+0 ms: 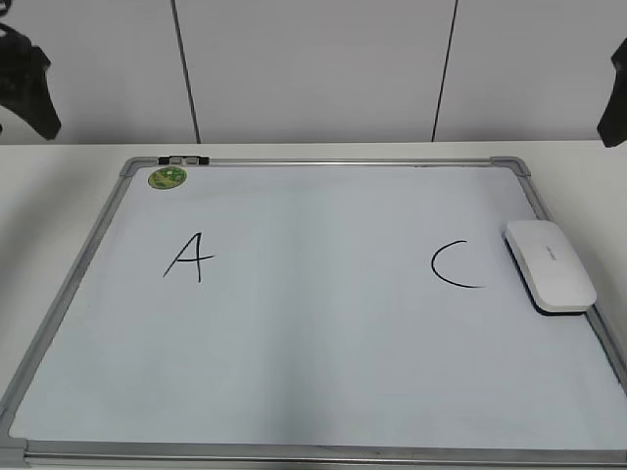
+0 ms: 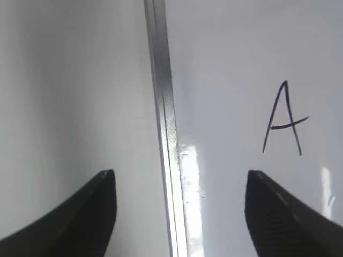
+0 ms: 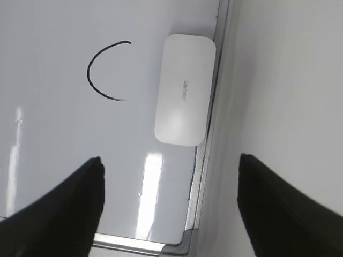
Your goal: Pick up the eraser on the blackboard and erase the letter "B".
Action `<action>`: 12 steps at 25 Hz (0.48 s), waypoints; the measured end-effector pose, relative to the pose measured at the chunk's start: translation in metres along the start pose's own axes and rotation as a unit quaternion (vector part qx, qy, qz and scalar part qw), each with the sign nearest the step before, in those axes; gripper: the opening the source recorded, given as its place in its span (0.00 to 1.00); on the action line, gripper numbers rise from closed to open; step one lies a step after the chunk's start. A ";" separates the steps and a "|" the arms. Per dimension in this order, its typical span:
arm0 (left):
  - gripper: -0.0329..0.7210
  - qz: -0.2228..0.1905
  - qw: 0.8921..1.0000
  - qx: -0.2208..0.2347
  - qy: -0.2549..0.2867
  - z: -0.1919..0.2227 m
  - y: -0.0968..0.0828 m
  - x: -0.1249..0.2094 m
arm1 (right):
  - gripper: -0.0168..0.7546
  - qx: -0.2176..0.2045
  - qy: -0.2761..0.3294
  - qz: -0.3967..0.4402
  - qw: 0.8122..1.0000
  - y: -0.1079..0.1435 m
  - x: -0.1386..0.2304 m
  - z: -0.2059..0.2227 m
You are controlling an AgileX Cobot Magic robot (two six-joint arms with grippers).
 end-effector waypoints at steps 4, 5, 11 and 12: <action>0.76 0.002 0.998 0.016 -0.059 -0.058 -0.008 0.006 | 0.79 0.008 -0.024 -0.001 1.000 0.002 0.002 -0.020; 0.76 0.002 0.997 0.021 -0.076 -0.075 -0.010 0.009 | 0.79 0.009 -0.030 -0.001 1.000 0.003 0.003 -0.024; 0.76 0.011 0.987 0.042 -0.155 -0.151 -0.015 0.039 | 0.79 0.007 -0.072 0.001 0.997 0.012 0.007 -0.054; 0.76 0.012 0.986 0.044 -0.161 -0.158 -0.014 0.047 | 0.79 0.006 -0.078 0.001 0.997 0.014 0.008 -0.059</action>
Point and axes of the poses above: a point on each arm's last joint axis where the gripper is mounted, z pointing out along that axis toward the gripper, y along the wrist's bending axis when the last joint is at zero, x = y × z, the point moved 7 cm from there along z, pointing out along that axis toward the gripper, and after that the axes turned 15 degrees about -z, right-handed, at the moved point
